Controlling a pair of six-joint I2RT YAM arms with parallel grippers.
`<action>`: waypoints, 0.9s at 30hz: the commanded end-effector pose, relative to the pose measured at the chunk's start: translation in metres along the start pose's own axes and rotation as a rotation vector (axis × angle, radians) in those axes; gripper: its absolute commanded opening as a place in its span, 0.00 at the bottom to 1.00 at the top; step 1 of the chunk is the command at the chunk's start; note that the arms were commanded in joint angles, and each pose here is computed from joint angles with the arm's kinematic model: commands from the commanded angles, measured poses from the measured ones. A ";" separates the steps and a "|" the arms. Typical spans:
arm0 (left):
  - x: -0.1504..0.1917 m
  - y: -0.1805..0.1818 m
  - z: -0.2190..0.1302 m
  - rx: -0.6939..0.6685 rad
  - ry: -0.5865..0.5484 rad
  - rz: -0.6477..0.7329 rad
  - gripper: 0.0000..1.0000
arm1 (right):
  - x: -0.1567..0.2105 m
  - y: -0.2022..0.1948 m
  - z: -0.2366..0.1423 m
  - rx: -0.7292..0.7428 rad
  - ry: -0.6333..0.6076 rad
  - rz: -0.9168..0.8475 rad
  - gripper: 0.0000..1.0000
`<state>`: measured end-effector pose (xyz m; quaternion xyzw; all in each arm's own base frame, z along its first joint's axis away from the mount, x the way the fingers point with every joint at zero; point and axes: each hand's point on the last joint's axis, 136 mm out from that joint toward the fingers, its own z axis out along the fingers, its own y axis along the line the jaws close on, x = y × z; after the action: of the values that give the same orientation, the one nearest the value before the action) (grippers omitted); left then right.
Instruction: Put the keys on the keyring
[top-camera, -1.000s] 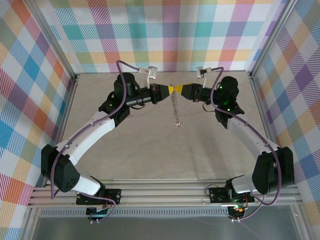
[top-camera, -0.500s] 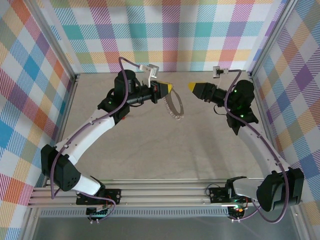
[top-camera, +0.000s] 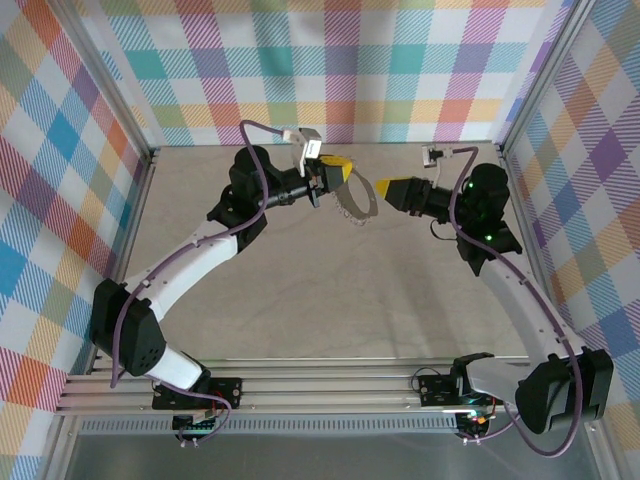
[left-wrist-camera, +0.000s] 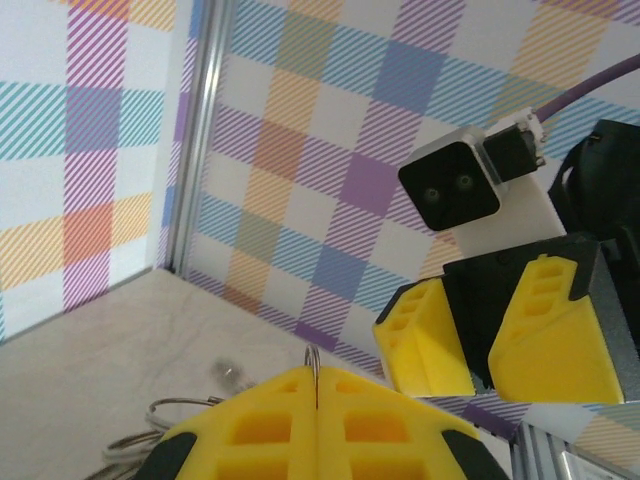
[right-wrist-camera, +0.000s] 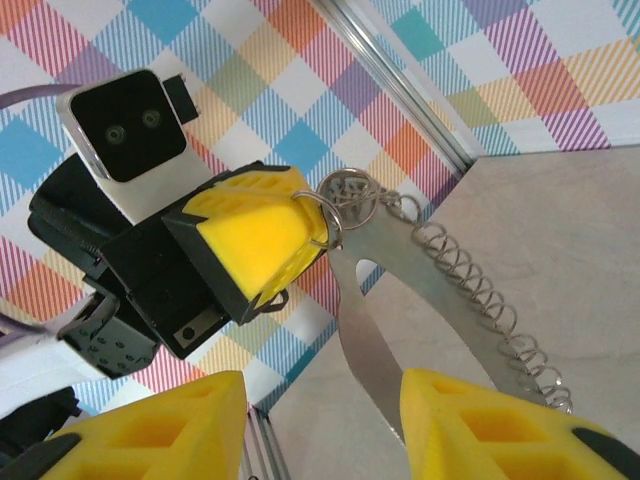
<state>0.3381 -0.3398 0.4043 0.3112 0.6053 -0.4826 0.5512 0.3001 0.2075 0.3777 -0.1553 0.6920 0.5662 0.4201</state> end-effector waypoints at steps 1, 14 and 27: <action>-0.029 -0.031 -0.004 0.124 -0.096 0.111 0.00 | -0.005 0.019 -0.004 -0.033 0.013 -0.096 0.43; -0.044 -0.062 -0.017 0.261 -0.154 0.133 0.00 | -0.029 0.049 -0.001 -0.160 -0.003 -0.157 0.40; -0.042 -0.072 -0.018 0.308 -0.139 0.148 0.00 | -0.040 0.060 0.003 -0.244 0.000 -0.129 0.33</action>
<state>0.2970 -0.3461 0.4320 0.3830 0.5075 -0.5423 0.5492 0.2930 0.2191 0.4224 -0.2200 0.6361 0.6095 0.4189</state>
